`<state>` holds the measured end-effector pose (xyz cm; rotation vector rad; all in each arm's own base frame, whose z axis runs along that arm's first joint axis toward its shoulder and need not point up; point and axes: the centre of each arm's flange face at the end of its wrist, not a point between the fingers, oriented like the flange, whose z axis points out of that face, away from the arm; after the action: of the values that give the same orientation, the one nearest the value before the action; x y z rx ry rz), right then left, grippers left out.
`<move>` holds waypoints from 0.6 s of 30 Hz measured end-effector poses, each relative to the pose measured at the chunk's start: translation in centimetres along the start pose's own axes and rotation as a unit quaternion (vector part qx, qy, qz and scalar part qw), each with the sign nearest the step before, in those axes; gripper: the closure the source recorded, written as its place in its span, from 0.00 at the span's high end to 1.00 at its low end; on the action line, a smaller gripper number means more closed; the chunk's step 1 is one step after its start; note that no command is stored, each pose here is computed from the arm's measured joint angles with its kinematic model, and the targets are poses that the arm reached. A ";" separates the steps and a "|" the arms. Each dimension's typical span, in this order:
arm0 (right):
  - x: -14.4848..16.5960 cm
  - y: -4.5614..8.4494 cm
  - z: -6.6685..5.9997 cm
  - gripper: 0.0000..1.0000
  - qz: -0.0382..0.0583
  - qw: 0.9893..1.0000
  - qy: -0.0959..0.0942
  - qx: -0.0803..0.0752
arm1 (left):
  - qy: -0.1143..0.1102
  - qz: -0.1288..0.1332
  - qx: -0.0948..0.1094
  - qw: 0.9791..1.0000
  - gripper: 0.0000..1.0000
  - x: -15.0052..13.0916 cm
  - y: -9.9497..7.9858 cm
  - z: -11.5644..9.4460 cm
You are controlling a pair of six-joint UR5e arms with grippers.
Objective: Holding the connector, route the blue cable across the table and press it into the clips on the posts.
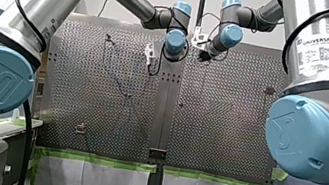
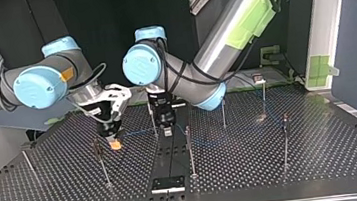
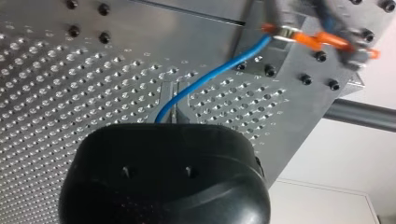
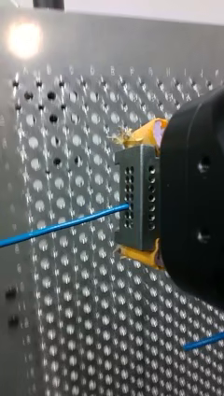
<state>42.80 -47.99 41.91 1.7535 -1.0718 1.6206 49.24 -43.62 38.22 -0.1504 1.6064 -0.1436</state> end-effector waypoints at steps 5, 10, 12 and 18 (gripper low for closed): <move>-2.1 0.3 -0.4 0.00 0.000 1.000 -0.021 -0.004 | 0.001 -0.004 0.005 1.000 0.00 1.7 0.0 -0.6; -3.9 0.6 -0.8 0.00 0.000 0.999 -0.039 -0.009 | 0.002 -0.005 0.012 1.000 0.00 3.5 0.0 -1.3; -4.8 0.8 -1.0 0.00 0.001 0.999 -0.047 -0.013 | 0.004 -0.004 0.017 1.000 0.00 4.3 -0.1 -1.6; -7.2 1.5 -1.3 0.00 0.004 0.998 -0.058 -0.020 | 0.010 -0.002 0.040 0.999 0.00 6.5 0.1 -2.1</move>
<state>41.08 -46.34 34.85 1.8386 -1.1568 1.5071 46.89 -44.70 31.90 -0.0910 1.6172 -0.2117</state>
